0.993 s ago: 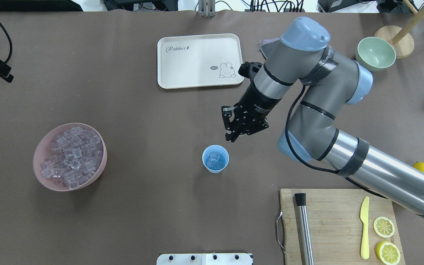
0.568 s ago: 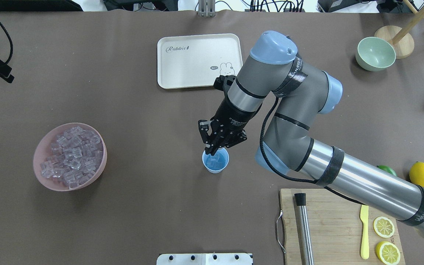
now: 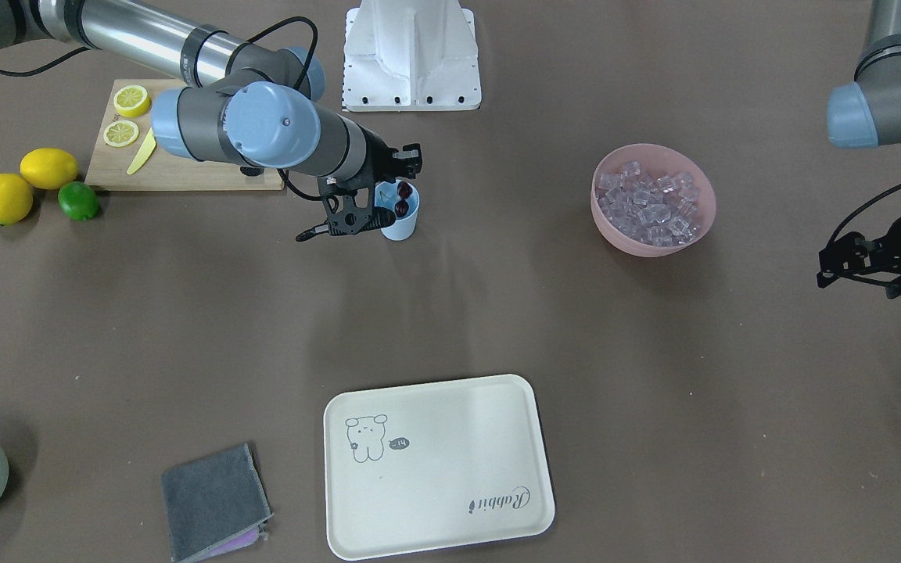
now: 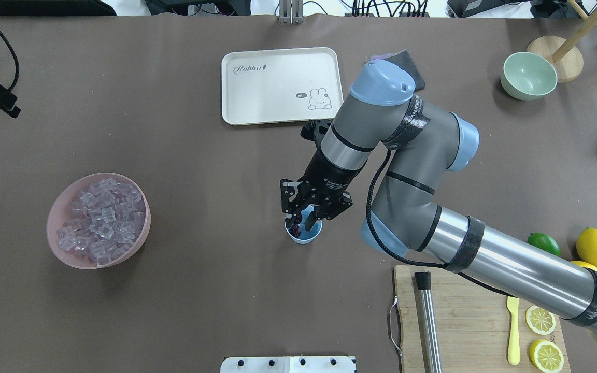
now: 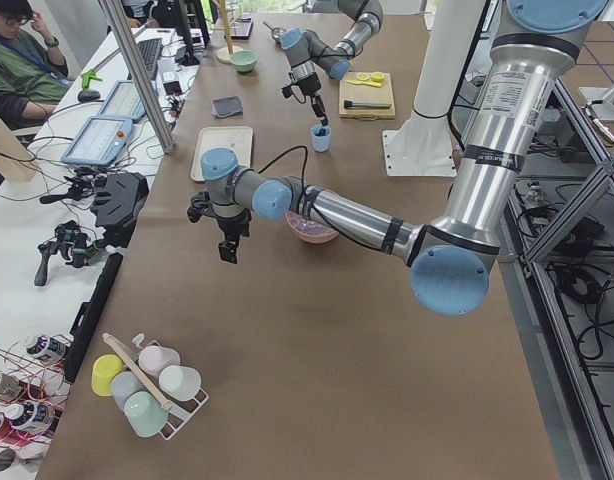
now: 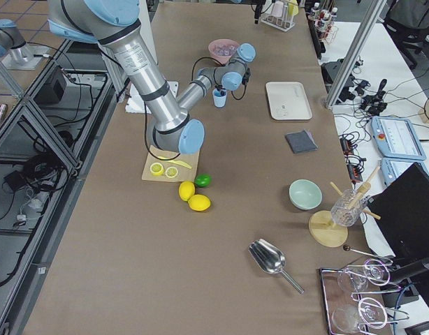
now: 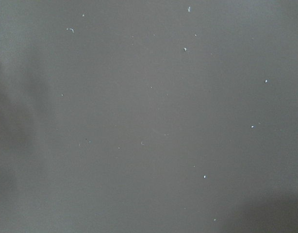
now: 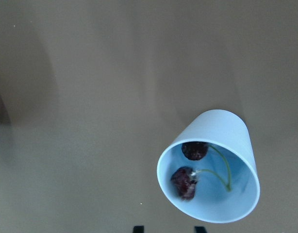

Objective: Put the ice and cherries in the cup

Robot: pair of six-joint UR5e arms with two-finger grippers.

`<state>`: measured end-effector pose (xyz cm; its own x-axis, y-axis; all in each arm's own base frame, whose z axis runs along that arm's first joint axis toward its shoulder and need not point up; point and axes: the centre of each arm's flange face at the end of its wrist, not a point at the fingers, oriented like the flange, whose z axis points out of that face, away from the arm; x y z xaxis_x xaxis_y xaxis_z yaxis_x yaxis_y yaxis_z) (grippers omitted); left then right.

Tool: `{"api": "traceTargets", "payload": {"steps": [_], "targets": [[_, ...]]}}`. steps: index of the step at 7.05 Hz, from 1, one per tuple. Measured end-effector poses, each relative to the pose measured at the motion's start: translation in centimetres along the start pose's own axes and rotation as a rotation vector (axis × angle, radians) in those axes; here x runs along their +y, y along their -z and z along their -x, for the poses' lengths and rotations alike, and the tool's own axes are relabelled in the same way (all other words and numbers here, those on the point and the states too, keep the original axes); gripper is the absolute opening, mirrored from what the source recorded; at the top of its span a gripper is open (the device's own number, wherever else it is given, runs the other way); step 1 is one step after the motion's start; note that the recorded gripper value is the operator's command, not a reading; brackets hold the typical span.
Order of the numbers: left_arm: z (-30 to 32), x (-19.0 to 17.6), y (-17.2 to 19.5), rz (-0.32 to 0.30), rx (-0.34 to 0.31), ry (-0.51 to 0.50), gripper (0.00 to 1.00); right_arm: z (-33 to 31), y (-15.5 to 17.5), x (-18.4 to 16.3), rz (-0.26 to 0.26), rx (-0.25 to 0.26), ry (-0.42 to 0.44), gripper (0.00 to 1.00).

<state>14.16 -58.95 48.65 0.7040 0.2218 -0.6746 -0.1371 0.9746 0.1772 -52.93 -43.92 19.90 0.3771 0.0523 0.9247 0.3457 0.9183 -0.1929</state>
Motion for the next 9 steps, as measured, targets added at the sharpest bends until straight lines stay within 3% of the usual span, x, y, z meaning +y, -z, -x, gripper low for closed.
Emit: {"api": "traceTargets", "payload": {"steps": [3,6,8,9], "targets": [[-0.2,-0.1,0.2,-0.005,0.001,-0.003,0.97,-1.4,1.4,-1.4,-0.076,0.020,-0.029,1.00],[1.6,0.3,1.0,0.000,-0.009,0.033,0.93,-9.7,9.4,-6.0,-0.238,0.048,-0.150,1.00],[6.6,0.9,3.2,0.008,-0.015,0.124,0.94,-17.0,14.9,-6.5,-0.346,0.074,-0.200,1.00],[9.8,1.5,3.7,0.013,-0.021,0.129,0.94,-21.1,17.3,-5.9,-0.393,0.101,-0.184,1.00]]}}
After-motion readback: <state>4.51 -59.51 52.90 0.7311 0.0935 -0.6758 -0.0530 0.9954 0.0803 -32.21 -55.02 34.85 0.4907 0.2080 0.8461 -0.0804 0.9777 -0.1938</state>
